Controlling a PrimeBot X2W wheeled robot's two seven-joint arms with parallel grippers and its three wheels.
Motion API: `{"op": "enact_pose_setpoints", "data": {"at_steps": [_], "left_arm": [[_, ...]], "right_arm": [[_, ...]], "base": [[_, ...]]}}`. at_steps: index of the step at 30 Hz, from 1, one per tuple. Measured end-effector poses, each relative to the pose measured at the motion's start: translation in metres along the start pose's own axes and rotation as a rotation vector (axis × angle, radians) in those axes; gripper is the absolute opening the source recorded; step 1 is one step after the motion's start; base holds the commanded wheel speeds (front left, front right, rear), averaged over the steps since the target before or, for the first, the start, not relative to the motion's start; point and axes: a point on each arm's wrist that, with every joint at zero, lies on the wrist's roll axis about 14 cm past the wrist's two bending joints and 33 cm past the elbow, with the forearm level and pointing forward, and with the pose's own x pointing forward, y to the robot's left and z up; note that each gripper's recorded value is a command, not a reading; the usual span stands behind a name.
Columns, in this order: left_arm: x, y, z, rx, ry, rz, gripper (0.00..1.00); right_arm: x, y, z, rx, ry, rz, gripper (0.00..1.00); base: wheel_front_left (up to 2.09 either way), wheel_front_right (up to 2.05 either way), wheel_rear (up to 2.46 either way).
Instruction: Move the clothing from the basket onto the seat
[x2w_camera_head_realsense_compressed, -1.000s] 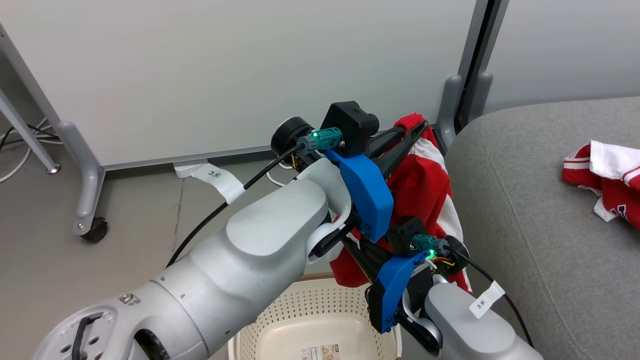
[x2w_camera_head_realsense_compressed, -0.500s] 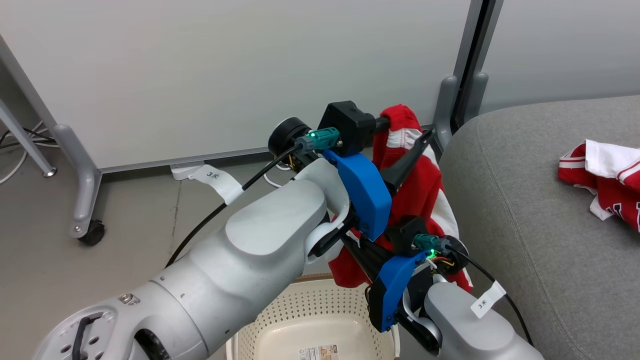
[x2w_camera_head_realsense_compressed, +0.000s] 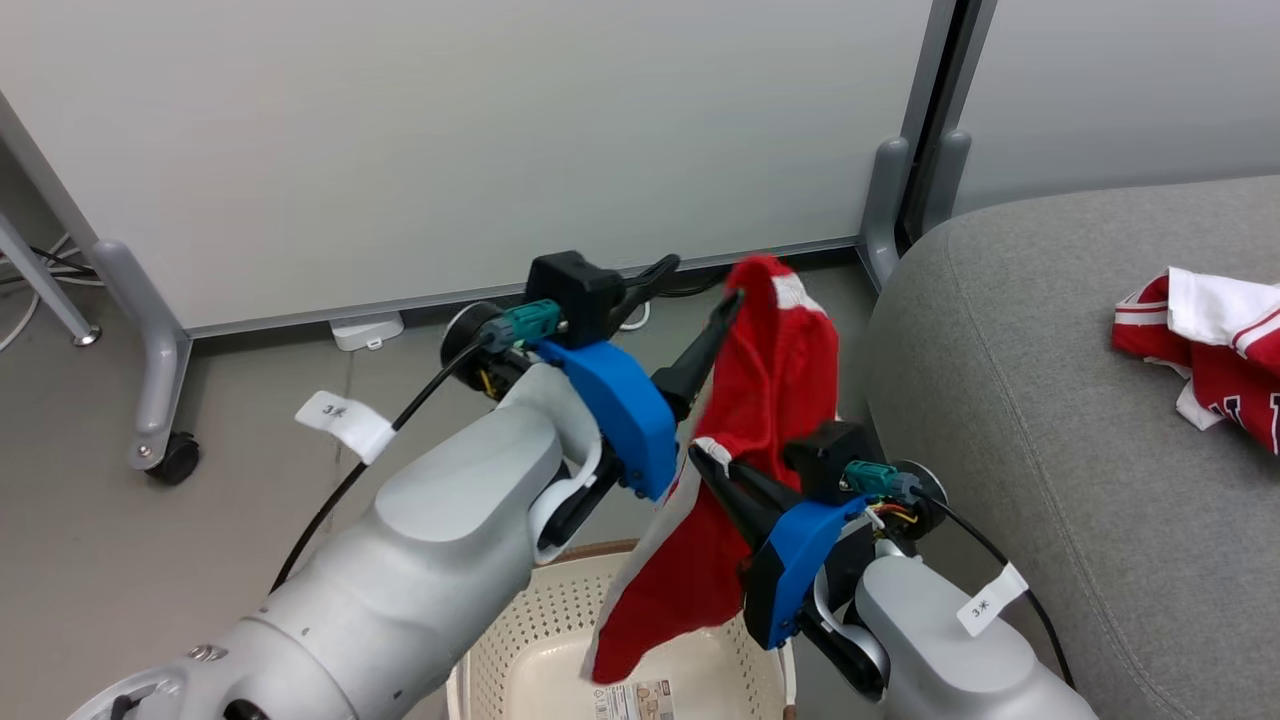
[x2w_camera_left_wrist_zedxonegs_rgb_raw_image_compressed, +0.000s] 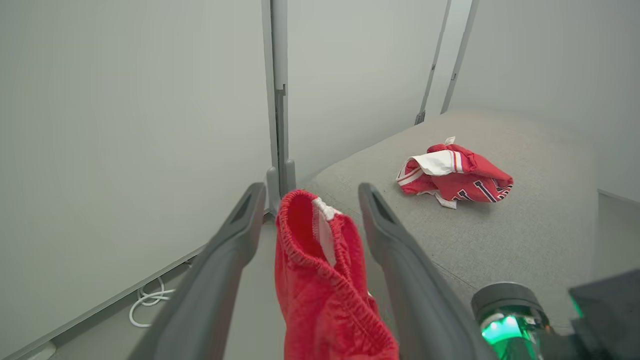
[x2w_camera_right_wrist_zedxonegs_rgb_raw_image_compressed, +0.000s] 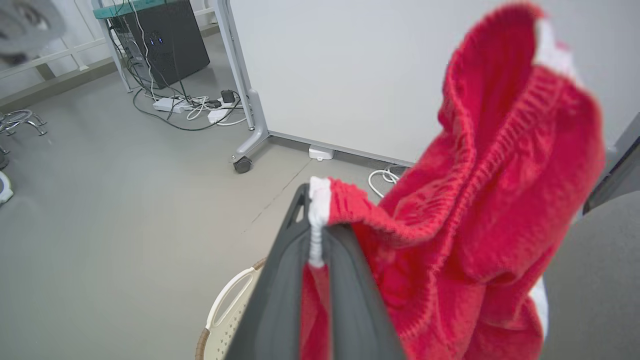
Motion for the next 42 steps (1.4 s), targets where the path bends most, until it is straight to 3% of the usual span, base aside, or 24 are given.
{"op": "enact_pose_setpoints", "data": {"at_steps": [11, 21, 30, 42], "left_arm": [[-0.046, 0.046, -0.016, -0.079, -0.099, 0.159, 1.0], [-0.103, 0.061, -0.05, -0.074, -0.12, 0.294, 1.0], [-0.134, 0.064, -0.061, -0.105, -0.163, 0.408, 1.0], [-0.117, 0.054, -0.077, -0.112, -0.132, 0.357, 1.0]], "right_arm": [[0.003, -0.014, 0.019, 0.018, -0.094, -0.039, 0.0], [-0.01, -0.021, 0.023, 0.04, -0.143, -0.079, 0.0], [-0.043, -0.042, 0.029, 0.049, -0.173, -0.183, 0.0], [-0.094, -0.068, 0.037, 0.066, -0.199, -0.329, 0.0]], "base": [[0.0, 0.0, 0.0], [0.0, 0.0, 0.0], [0.0, 0.0, 0.0], [0.0, 0.0, 0.0]]}}
